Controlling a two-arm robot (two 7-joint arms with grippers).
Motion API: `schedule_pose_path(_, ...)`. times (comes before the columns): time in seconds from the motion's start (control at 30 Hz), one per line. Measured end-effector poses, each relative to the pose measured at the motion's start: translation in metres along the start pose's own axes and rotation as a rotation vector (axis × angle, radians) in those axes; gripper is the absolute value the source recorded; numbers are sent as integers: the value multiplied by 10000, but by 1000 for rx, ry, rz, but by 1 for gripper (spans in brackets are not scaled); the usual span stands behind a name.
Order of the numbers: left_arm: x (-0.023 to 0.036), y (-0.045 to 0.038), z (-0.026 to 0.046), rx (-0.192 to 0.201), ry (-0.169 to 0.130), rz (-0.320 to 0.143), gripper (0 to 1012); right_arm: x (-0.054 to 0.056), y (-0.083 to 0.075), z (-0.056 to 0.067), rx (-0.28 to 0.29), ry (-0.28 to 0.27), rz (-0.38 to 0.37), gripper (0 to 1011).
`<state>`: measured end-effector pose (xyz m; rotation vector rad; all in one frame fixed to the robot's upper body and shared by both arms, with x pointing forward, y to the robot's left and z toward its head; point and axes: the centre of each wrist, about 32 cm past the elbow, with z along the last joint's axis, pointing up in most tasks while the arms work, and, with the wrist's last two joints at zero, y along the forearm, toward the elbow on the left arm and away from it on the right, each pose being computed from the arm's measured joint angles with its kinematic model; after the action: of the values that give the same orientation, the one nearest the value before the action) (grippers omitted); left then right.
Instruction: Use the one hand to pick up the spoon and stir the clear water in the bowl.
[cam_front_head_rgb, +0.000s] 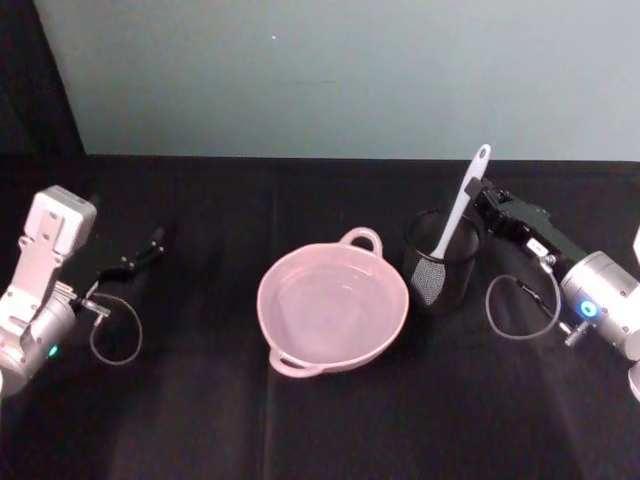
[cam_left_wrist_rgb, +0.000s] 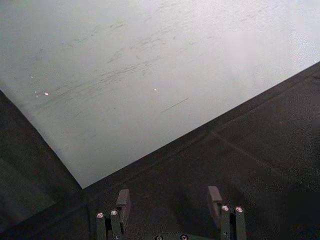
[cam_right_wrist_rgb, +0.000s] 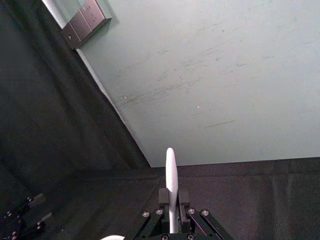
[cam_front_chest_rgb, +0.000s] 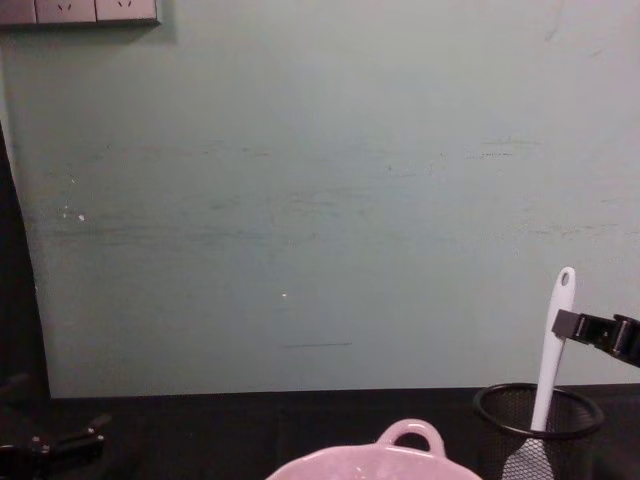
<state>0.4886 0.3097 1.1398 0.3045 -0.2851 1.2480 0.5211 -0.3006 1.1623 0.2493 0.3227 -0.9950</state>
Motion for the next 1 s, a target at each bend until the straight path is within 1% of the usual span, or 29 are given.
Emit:
schedule_pose_path(0.2,0,0,0,0,0,0,1011,0,-1,4,1,-2,-1,127)
schedule_pose_path(0.27,0,0,0,0,0,0,1012,-1,0,5,2,-2,-1,169)
schedule_pose_path(0.3,0,0,0,0,0,0,1011,-1,-1,5,2,-3,-1,208)
schedule_pose_path(0.33,0,0,0,0,0,0,1011,-1,-1,5,3,-3,-1,218)
schedule_pose_path(0.37,0,0,0,0,0,0,1011,-1,-1,6,3,-4,-1,281)
schedule_pose_path(0.4,0,0,0,0,0,0,1011,-1,-1,6,3,-4,-1,281)
schedule_pose_path(0.47,0,0,0,0,0,0,1011,-2,-1,6,3,-5,-2,341)
schedule_pose_path(0.5,0,0,0,0,0,0,1011,-2,-1,6,3,-5,-2,399)
schedule_pose_path(0.57,0,0,0,0,0,0,1011,-3,-1,6,4,-6,-2,436)
schedule_pose_path(0.6,0,0,0,0,0,0,1011,-3,-1,7,4,-6,-2,491)
schedule_pose_path(0.7,0,0,0,0,0,0,1011,-3,-1,7,4,-6,-2,552)
schedule_pose_path(0.73,0,0,0,0,0,0,1011,-4,0,8,4,-7,-2,621)
schedule_pose_path(0.8,0,0,0,0,0,0,1011,-4,0,8,4,-7,-2,660)
schedule_pose_path(0.83,0,0,0,0,0,0,1011,-4,0,8,5,-7,-2,720)
schedule_pose_path(0.93,0,0,0,0,0,0,1011,-5,0,9,5,-8,-2,776)
schedule_pose_path(1.0,0,0,0,0,0,0,1011,-6,0,9,5,-8,-2,868)
